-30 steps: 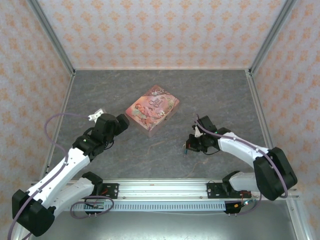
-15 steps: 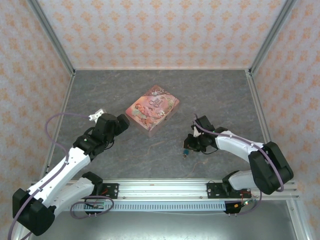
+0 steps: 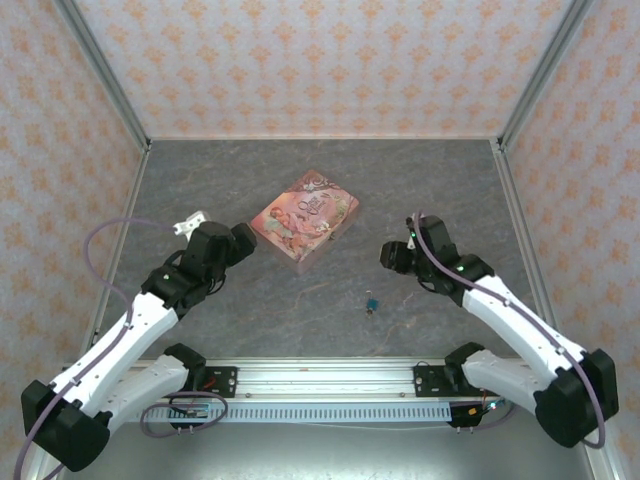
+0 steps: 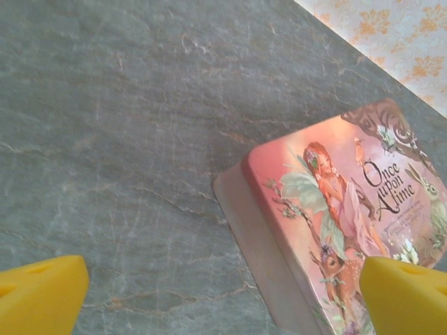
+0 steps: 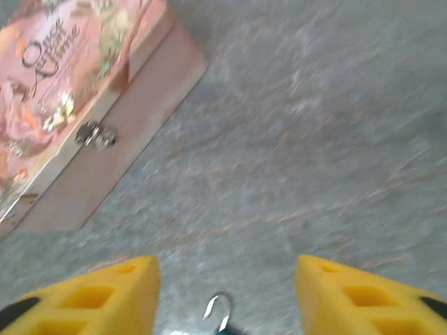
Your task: Unlock the padlock with the key
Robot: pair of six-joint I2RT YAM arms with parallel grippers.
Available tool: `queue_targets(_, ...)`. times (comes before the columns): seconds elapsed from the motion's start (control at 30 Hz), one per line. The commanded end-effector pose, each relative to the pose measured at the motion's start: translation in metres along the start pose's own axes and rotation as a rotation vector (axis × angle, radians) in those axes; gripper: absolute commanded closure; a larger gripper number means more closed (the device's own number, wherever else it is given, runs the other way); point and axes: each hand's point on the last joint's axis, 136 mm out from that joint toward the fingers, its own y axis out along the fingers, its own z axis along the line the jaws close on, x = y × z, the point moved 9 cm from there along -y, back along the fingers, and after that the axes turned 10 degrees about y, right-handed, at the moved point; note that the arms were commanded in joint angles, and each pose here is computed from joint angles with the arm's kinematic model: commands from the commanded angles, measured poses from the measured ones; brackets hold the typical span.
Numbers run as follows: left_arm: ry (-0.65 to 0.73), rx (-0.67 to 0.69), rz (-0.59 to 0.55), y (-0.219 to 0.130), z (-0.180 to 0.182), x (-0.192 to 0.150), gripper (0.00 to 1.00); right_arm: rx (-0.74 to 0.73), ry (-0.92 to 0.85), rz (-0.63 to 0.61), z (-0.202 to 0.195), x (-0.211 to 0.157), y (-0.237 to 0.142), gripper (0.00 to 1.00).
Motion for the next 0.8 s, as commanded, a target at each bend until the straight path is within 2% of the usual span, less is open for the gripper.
queue_targets(0.0, 0.088, 0.095, -0.117, -0.014, 0.009, 0.018, 0.0, -0.148, -0.054, -0.172, -0.017, 0.013, -0.013, 0.38)
queue_targets(0.2, 0.232, 0.316, -0.338, -0.018, 0.026, 0.033, 0.0, -0.265, -0.162, -0.373, -0.029, 0.026, -0.021, 0.03)
queue_targets(0.23, 0.26, 0.355, -0.369, -0.016, 0.028, 0.035, 0.0, -0.288, -0.179, -0.41, -0.032, 0.028, -0.019, 0.01)
queue_targets(0.37, 0.382, 0.432, -0.4, 0.002, 0.03, 0.036, 0.0, -0.33, -0.244, -0.525, -0.044, 0.032, -0.006, 0.01)
queue_targets(0.5, 0.392, 0.48, -0.365, 0.031, 0.038, 0.032, 0.0, -0.34, -0.176, -0.576, -0.066, 0.038, 0.013, 0.01)
queue_targets(0.63, 0.422, 0.461, -0.356, 0.065, 0.043, 0.016, 0.0, -0.334, -0.092, -0.566, -0.094, 0.04, 0.04, 0.01)
queue_targets(0.77, 0.459, 0.412, -0.354, 0.085, 0.047, 0.008, 0.0, -0.302, -0.082, -0.595, -0.108, 0.036, 0.057, 0.01)
